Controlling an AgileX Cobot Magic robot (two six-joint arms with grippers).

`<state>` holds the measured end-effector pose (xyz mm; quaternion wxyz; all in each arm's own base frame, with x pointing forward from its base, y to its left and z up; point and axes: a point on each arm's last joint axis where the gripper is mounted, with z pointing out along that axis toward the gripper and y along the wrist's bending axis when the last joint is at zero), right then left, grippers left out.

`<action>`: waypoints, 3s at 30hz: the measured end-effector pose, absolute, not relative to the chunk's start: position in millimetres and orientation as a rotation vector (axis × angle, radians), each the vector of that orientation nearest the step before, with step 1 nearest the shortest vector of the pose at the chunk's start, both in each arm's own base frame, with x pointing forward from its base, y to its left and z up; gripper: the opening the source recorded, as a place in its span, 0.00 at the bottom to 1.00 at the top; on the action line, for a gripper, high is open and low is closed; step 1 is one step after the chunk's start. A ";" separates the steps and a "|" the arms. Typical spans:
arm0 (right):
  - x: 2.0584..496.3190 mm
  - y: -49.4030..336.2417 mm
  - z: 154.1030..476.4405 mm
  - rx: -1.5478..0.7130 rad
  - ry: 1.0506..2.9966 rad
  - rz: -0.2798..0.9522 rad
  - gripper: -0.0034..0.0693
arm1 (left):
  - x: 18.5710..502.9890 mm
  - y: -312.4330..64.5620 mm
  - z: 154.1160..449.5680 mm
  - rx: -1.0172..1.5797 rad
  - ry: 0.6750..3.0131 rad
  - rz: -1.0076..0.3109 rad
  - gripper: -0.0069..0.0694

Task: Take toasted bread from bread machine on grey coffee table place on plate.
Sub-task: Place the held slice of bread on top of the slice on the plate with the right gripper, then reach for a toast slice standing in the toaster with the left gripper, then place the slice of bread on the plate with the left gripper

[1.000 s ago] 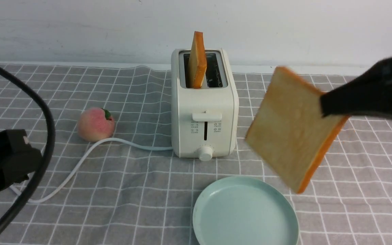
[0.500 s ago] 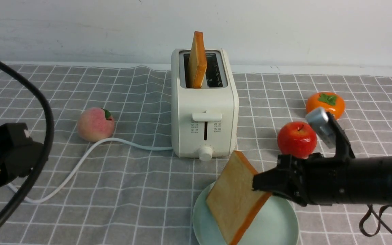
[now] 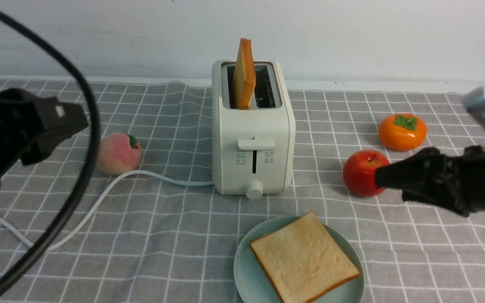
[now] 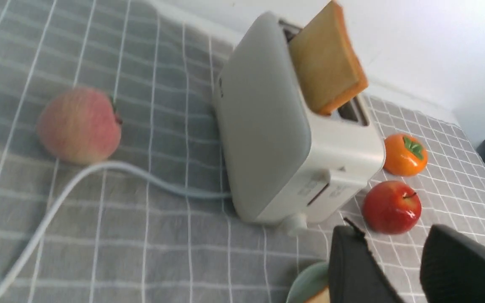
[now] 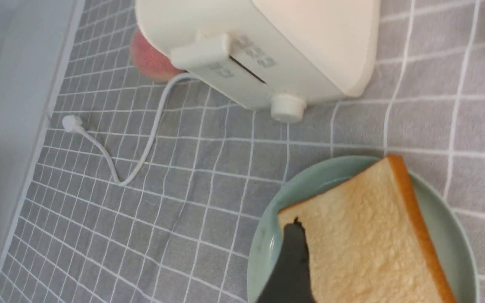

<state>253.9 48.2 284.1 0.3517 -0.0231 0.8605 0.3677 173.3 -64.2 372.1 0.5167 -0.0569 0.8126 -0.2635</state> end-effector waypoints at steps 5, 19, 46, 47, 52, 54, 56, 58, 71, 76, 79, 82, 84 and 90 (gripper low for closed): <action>208.1 57.3 351.1 -0.285 2.114 0.898 0.85 | 232.0 -87.7 393.5 0.017 2.023 -0.576 0.41; 132.4 49.1 378.1 -0.269 2.156 0.631 0.85 | 365.3 -213.3 417.5 0.124 2.237 -0.478 0.69; 126.9 50.1 372.6 -0.279 2.239 0.647 0.85 | 450.4 -234.2 324.1 0.123 2.217 -0.249 0.60; 126.9 50.1 372.6 -0.280 2.239 0.647 0.85 | 450.3 -234.1 324.0 0.120 2.219 -0.249 0.55; 126.9 50.1 372.6 -0.283 2.238 0.645 0.85 | 442.4 -229.5 337.5 0.109 2.239 -0.289 0.20; 126.9 50.1 372.6 -0.283 2.238 0.645 0.85 | 434.8 -220.6 358.4 0.111 2.216 -0.323 0.17; 127.0 50.0 372.6 -0.283 2.238 0.644 0.85 | 420.9 -205.3 391.5 0.107 2.170 -0.359 0.19; 127.0 49.8 372.5 -0.284 2.239 0.640 0.85 | 399.8 -186.5 428.2 0.098 2.126 -0.380 0.19; 127.4 48.2 371.5 -0.290 2.246 0.609 0.85 | 263.1 -146.0 458.0 0.662 2.296 -0.882 0.19; 127.7 47.8 371.5 -0.298 2.242 0.598 0.82 | 282.2 -183.2 360.2 0.668 2.350 -1.343 0.19; 127.7 47.7 371.4 -0.326 2.236 0.582 0.79 | 296.6 -203.0 289.7 0.501 2.441 -1.519 0.19; 127.7 47.7 371.4 -0.340 2.232 0.575 0.74 | 309.2 -216.9 243.2 0.387 2.490 -1.524 0.19; 127.7 47.7 371.4 -0.342 2.232 0.574 0.72 | 318.5 -220.8 223.9 0.283 2.517 -1.480 0.19; 127.9 46.4 370.4 -0.350 2.239 0.549 0.65 | 333.9 -216.1 203.6 0.117 2.552 -1.302 0.35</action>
